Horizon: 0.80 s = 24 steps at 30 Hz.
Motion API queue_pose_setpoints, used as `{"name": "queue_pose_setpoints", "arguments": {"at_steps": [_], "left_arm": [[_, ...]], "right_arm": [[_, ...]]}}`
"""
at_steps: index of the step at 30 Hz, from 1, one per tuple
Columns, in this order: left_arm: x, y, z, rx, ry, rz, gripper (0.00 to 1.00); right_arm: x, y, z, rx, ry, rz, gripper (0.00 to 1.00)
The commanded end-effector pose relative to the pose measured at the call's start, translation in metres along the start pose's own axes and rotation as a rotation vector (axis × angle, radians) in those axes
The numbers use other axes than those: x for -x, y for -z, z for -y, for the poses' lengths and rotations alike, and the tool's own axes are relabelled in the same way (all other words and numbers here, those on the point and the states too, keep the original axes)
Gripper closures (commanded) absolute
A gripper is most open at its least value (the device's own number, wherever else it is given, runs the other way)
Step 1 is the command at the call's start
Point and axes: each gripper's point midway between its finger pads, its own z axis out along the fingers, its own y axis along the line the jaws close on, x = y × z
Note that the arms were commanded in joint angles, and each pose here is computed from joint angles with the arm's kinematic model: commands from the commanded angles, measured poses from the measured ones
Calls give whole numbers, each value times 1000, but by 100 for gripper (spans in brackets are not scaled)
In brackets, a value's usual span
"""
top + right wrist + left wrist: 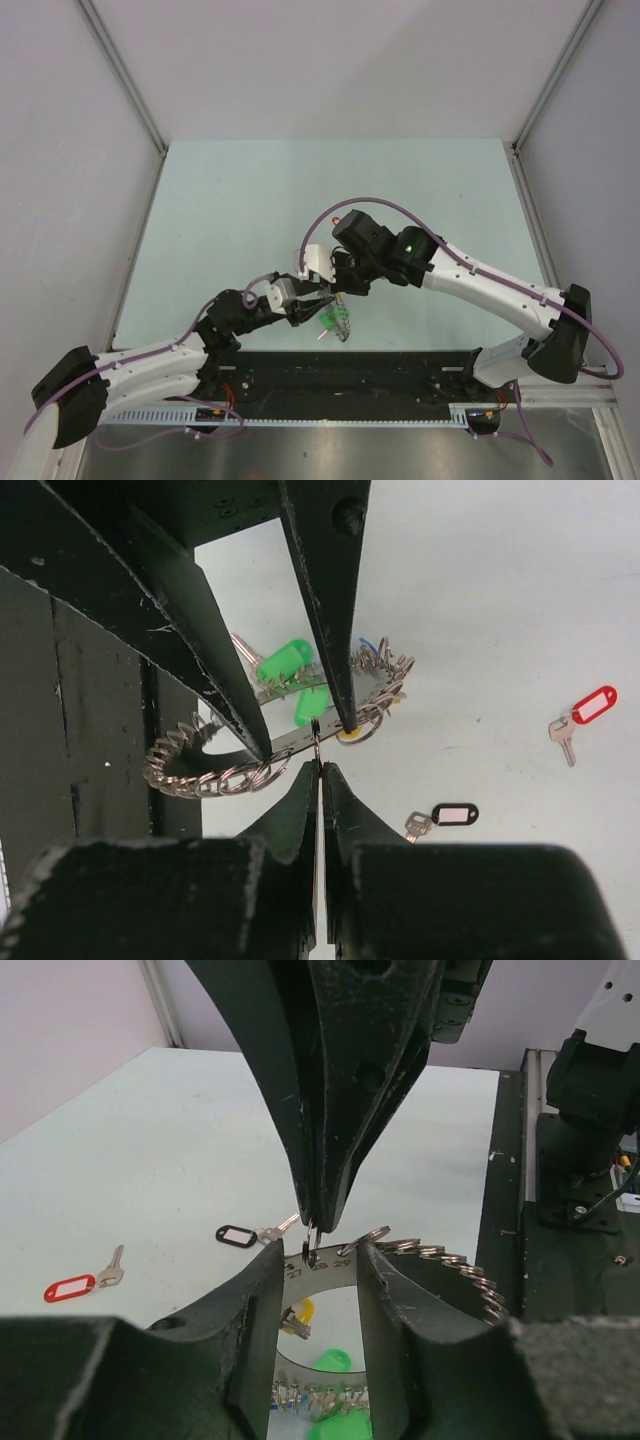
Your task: Put the keys on the keyring
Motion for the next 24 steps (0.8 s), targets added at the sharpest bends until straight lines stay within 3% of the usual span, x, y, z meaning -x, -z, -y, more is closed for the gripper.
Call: {"name": "queue_pose_setpoints", "arguments": {"at_steps": [1,24], "left_arm": [[33,-8,2,-35,-12,96,62],[30,4,-8,8,-29,83,69]], "right_arm": [[22,12,8,-30,43,58,100],[20,14,8,-41,47,47,100]]}}
